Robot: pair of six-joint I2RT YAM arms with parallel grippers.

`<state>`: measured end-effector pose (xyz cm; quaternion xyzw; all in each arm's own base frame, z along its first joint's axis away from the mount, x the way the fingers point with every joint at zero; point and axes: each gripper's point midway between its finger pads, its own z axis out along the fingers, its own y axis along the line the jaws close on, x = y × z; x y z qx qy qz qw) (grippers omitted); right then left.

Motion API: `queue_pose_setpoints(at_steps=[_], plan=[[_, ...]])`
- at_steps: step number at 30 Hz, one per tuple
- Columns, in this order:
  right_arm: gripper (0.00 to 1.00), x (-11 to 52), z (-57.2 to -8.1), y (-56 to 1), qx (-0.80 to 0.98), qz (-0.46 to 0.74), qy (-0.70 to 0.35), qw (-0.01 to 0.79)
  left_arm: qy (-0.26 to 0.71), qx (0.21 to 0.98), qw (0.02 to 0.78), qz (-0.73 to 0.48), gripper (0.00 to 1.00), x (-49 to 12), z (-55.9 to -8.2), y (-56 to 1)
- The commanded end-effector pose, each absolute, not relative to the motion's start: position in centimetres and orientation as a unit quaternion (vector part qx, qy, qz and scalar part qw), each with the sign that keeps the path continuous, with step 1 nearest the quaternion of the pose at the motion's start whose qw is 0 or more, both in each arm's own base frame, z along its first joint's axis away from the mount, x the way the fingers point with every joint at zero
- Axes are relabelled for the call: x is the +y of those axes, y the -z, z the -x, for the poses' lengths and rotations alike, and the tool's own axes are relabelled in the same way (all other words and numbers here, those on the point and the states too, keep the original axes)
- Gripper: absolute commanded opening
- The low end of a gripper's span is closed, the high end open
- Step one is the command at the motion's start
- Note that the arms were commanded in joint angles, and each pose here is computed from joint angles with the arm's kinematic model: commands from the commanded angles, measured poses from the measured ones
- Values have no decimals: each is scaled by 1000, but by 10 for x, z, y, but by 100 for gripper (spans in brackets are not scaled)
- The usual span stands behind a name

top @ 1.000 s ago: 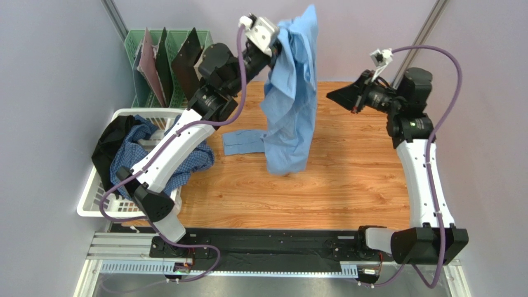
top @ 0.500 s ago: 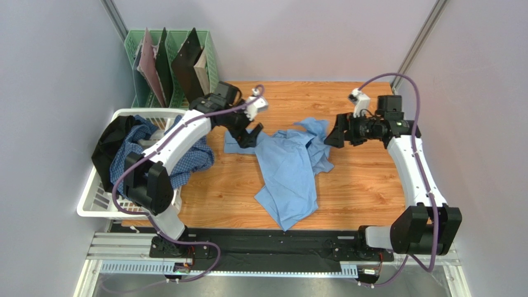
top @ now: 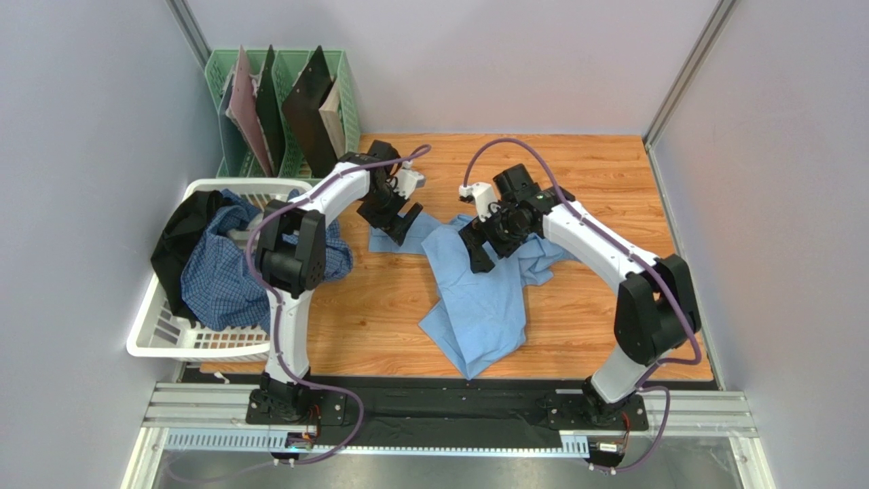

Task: Fold and stack the long sleeve shirts
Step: Flatten the shirt out

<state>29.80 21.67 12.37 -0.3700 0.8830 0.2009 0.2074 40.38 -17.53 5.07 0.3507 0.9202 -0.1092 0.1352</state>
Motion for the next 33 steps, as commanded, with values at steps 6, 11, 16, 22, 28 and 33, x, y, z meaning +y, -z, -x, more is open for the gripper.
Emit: queue_pose_setpoints(at_steps=[6, 11, 16, 22, 28, 33], plan=[[33, 198, -285, -63, 901, 360, -179, 162, 34, 948, 118, -293, 68, -157, -426, -36], [18, 234, -215, -64, 847, 407, -319, 122, 84, 943, 99, -305, 0, -180, -441, -37], [8, 289, -188, -106, 775, 437, -426, 161, 184, 898, 215, -338, 0, -247, -496, -99], [55, 287, -234, -210, 741, 415, -435, 299, 294, 823, 342, -347, 7, -321, -505, -194], [69, 241, -302, -195, 813, 334, -344, 329, 362, 825, 360, -240, 57, -247, -483, -249], [71, 258, -361, -165, 846, 288, -316, 317, 356, 790, 434, -248, 85, -199, -434, -290]])
